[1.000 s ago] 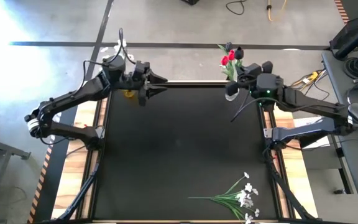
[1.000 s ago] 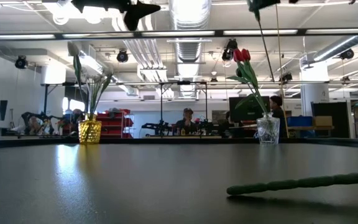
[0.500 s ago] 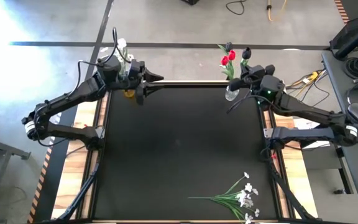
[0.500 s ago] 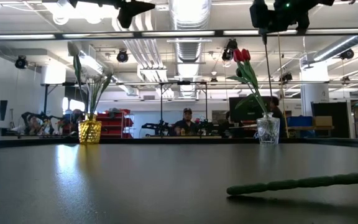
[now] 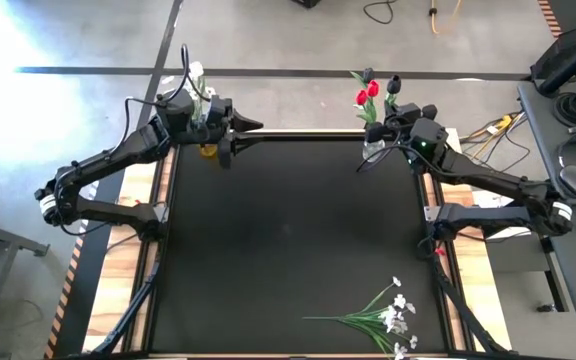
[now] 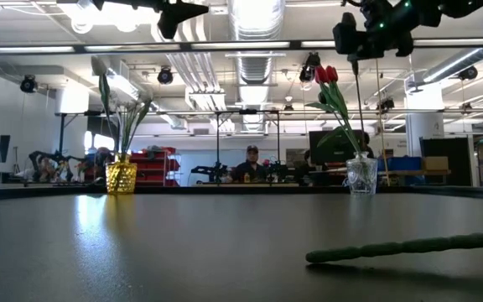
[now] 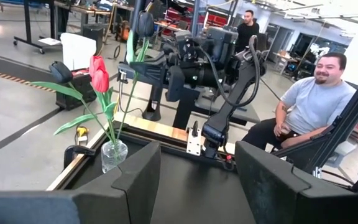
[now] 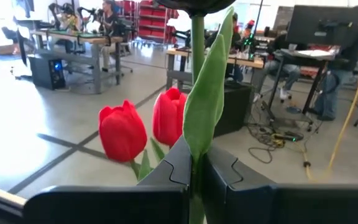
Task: Sort flowers into vase by color
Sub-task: Put the black tulip into the transparent vase
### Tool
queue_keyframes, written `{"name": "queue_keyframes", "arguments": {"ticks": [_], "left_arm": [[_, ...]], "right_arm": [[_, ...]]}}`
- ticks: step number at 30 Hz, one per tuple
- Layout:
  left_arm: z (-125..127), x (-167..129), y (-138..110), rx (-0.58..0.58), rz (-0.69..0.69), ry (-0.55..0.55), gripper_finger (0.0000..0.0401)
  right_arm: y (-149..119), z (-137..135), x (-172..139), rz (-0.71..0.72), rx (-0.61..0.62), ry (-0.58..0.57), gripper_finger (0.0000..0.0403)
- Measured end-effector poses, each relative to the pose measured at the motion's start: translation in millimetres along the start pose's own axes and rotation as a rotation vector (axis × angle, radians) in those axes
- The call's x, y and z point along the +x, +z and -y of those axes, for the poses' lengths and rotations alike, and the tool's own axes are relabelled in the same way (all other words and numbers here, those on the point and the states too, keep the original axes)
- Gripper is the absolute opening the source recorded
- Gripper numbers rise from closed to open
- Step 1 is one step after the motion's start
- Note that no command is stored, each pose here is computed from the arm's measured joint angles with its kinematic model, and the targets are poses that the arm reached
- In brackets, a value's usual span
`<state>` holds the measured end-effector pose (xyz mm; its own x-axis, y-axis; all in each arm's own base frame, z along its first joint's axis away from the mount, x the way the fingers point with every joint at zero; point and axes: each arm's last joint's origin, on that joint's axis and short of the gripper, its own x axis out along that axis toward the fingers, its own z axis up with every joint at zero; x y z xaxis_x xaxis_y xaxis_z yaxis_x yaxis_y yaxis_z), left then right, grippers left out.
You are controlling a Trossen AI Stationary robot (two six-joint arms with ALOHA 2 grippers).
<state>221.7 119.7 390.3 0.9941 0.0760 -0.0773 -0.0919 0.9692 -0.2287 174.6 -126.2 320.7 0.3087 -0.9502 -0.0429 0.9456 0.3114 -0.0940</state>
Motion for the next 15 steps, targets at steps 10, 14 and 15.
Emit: {"name": "queue_keyframes", "arguments": {"ticks": [10,14,15], "left_arm": [[-0.2,0.0,0.0,0.0,0.001,0.008,0.0191],[-0.3,0.0,0.0,-0.001,0.002,0.01,0.0191],[-0.3,0.0,0.0,-0.001,0.001,0.01,0.0191]], "right_arm": [[-10.6,-0.3,2.5,0.024,0.059,0.001,0.0009],[-15.1,-1.2,3.8,0.012,0.045,0.0,0.0009],[-17.2,-1.5,4.2,0.006,0.04,0.0,0.0009]]}}
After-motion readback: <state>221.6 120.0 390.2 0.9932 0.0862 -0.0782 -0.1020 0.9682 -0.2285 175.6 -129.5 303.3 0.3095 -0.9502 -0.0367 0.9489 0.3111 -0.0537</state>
